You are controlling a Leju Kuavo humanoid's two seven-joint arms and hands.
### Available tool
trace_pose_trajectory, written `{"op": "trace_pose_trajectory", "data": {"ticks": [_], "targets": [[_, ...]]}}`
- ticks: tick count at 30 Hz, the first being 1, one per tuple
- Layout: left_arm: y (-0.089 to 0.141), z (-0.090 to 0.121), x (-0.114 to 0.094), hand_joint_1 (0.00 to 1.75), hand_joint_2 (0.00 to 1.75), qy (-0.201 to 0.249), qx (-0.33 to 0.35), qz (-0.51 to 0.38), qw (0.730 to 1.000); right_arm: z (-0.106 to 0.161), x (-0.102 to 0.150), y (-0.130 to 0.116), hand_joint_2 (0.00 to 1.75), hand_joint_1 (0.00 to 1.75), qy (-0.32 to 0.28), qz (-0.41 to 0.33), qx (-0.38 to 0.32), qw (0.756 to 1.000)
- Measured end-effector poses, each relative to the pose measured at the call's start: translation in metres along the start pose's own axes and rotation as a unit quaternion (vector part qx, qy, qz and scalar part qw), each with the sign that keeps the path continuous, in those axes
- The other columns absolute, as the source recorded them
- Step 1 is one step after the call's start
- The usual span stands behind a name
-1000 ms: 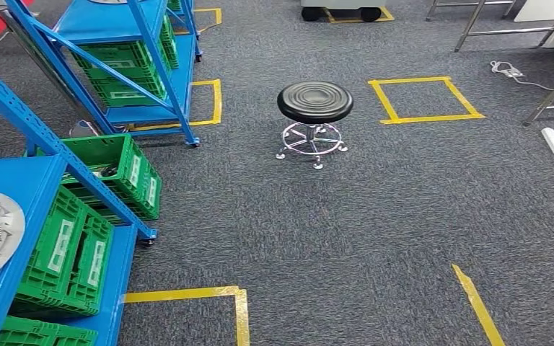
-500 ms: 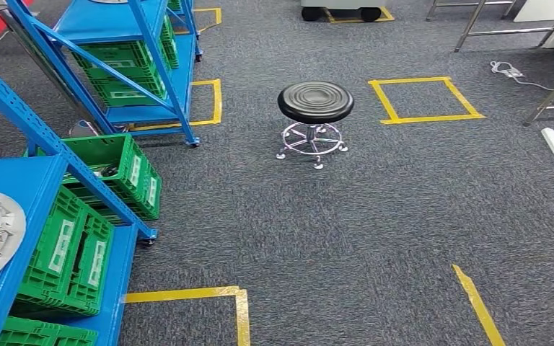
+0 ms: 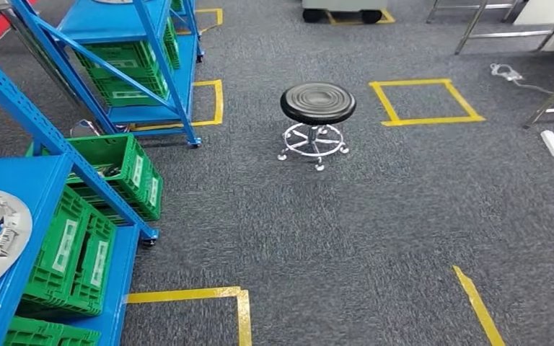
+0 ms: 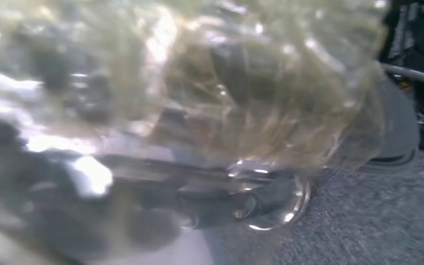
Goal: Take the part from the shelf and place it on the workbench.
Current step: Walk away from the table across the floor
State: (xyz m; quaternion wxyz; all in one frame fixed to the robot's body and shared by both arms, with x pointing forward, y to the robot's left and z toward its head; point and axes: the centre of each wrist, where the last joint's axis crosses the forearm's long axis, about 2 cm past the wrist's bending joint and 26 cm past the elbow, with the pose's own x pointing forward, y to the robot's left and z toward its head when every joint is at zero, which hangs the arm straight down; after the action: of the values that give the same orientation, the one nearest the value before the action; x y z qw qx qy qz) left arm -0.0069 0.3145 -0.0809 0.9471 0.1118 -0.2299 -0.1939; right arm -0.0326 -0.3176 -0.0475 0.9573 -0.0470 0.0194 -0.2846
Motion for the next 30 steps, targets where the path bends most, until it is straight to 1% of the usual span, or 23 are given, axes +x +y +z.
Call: {"op": "trace_pose_trajectory", "data": {"ticks": [8,18,23,30], "targets": [[-0.0027,0.0013,-0.0013,0.0,0.0,0.003,-0.002,0.003,1.0,0.0,-0.0005,0.0,0.0,0.0,0.004,0.001,0.0,1.0],[0.0007,-0.0008,0.0007,0.0,0.0,-0.002,0.001,0.001,1.0,-0.0004,-0.0022,-0.0005,0.0,0.0,0.002,0.0,-0.001,1.0],[-0.0007,0.0007,-0.0018,0.0,0.0,0.0,-0.001,0.0,1.0,-0.0005,-0.0038,-0.0014,0.0,0.0,0.004,0.0,-0.002,1.0],[0.0038,0.001,-0.0054,0.0,0.0,-0.003,0.003,-0.006,1.0,-0.0005,-0.0026,0.0012,0.0,0.0,-0.005,0.0,0.0,1.0]]}}
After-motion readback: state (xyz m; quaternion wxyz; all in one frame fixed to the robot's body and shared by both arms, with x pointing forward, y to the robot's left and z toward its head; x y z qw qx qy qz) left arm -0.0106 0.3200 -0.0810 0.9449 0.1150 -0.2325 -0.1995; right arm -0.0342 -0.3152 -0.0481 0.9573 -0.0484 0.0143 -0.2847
